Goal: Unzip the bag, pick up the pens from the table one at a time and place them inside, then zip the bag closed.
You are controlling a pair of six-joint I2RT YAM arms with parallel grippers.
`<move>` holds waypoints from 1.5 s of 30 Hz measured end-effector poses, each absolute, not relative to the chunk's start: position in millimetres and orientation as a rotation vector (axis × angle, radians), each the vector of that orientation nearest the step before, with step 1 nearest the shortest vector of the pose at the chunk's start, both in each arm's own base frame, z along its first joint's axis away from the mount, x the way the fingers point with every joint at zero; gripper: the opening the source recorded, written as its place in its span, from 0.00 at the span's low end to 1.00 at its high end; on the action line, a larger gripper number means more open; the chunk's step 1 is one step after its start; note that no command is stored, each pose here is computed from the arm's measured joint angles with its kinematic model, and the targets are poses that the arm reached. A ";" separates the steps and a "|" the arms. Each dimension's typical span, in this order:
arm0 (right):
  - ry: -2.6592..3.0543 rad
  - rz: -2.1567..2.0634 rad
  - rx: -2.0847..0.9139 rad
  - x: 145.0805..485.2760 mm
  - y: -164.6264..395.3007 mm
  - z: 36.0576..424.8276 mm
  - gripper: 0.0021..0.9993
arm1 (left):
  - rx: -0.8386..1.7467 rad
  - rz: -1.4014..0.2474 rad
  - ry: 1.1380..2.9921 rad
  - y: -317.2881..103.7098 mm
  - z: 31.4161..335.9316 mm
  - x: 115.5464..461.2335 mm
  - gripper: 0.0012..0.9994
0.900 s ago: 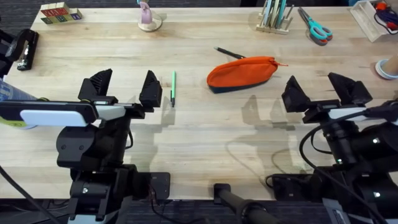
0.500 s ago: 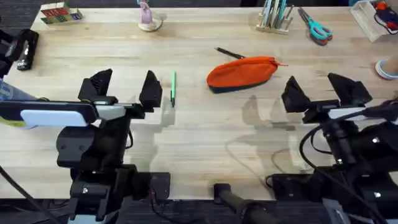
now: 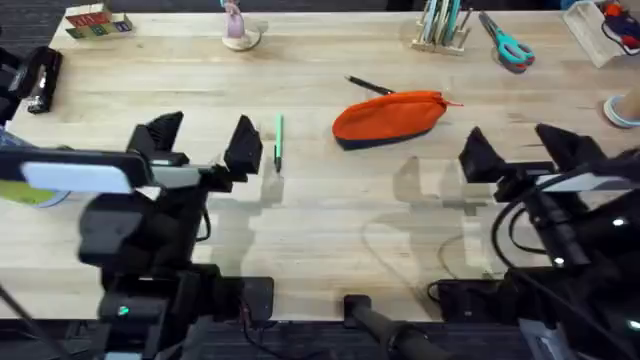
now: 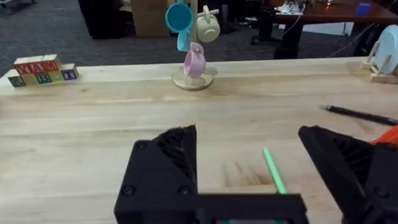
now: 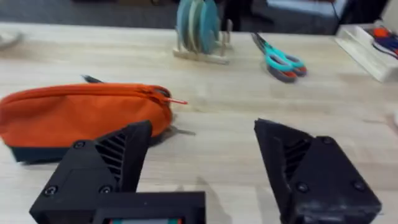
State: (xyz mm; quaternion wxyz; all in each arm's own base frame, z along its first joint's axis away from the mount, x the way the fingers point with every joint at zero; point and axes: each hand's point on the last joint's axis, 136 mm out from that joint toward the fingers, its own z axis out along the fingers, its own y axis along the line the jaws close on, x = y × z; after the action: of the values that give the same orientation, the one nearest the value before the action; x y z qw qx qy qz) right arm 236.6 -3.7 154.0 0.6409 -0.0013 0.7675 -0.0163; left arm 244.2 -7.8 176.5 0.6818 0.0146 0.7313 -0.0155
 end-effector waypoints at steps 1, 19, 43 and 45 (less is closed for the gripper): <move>1.764 -0.051 0.007 234.5 -6.2 157.6 1.00 | 0.034 -0.036 1.642 -8.0 182.6 244.2 0.99; 1.828 -0.110 -0.005 250.6 -12.1 285.0 1.00 | 0.218 -0.200 1.932 -42.8 278.0 312.0 0.99; 2.021 0.234 -0.495 270.7 63.6 288.5 1.00 | 1.030 -0.558 1.611 -137.4 309.1 283.4 0.99; 2.015 0.225 -0.515 270.5 64.1 288.6 1.00 | 1.052 -0.575 1.600 -139.6 308.2 279.3 0.99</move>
State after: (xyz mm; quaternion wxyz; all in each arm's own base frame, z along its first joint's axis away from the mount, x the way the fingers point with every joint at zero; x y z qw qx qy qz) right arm 270.5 64.1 288.6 0.5011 -0.2131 0.8336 0.0932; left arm 279.3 -139.6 308.2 0.5406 0.4425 0.6733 -0.2420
